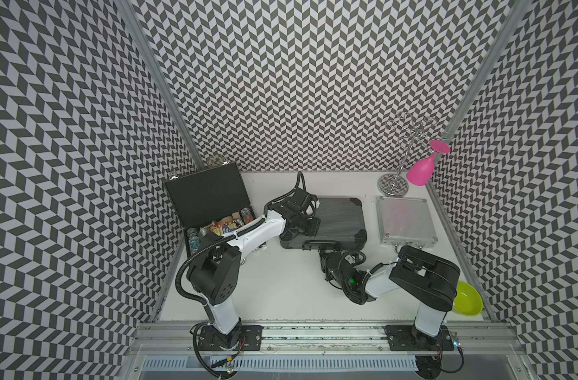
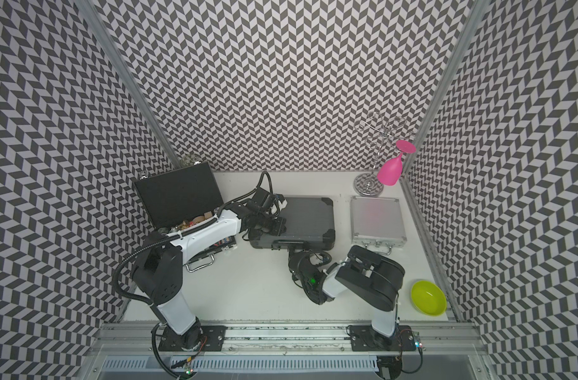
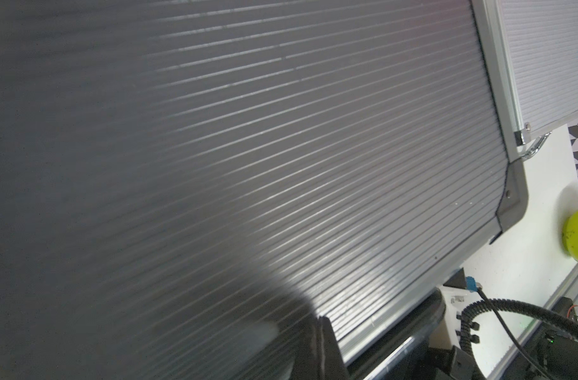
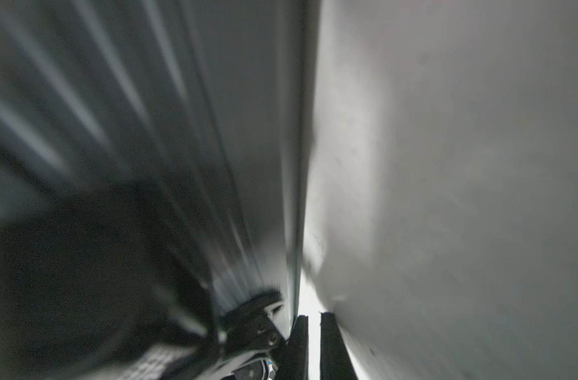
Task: Close the poker set cases
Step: Fasten the fastener on the poker set case.
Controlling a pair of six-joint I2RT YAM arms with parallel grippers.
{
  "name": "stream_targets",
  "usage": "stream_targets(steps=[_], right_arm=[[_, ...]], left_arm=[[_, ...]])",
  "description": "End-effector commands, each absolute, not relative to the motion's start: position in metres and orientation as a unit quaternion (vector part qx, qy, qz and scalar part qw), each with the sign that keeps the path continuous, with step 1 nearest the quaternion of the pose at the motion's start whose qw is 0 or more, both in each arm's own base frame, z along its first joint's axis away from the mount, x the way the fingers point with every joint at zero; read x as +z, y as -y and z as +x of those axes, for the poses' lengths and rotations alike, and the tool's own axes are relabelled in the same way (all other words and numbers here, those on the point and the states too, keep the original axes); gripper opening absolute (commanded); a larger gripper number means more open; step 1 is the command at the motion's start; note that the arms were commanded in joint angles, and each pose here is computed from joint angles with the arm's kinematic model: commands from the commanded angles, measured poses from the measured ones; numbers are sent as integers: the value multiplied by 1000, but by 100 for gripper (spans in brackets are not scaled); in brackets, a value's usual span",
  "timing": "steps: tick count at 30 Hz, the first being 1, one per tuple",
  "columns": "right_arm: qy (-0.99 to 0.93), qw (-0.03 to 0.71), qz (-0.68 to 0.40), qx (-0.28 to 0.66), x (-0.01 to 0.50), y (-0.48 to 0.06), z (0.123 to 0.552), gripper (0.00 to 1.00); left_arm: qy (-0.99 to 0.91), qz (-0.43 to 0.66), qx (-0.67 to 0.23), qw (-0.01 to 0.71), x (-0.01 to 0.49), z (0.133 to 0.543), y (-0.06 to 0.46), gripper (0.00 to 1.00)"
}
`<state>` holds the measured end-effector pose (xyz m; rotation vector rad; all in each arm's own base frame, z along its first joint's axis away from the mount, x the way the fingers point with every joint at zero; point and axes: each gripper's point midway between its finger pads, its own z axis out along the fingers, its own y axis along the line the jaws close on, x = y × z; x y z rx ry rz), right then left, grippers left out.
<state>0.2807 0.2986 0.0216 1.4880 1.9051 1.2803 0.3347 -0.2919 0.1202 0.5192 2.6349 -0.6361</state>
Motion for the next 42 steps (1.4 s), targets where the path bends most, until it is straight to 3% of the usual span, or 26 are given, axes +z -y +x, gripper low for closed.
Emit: stream_targets(steps=[1,21,35,42], right_arm=[[-693,197,580,379,-25,-266,264,10],[-692,191,616,325,-63,-252,256,19],[-710,248,553,360,-19,-217,248,26],[-751,278,465,378,11,-241,264,25]], left_arm=[[-961,182,-166,125,87,309,262,0],[-960,181,-169,134,92,310,262,0],[-960,174,-176,131,86,317,264,0],[-960,174,-174,130,85,318,264,0]])
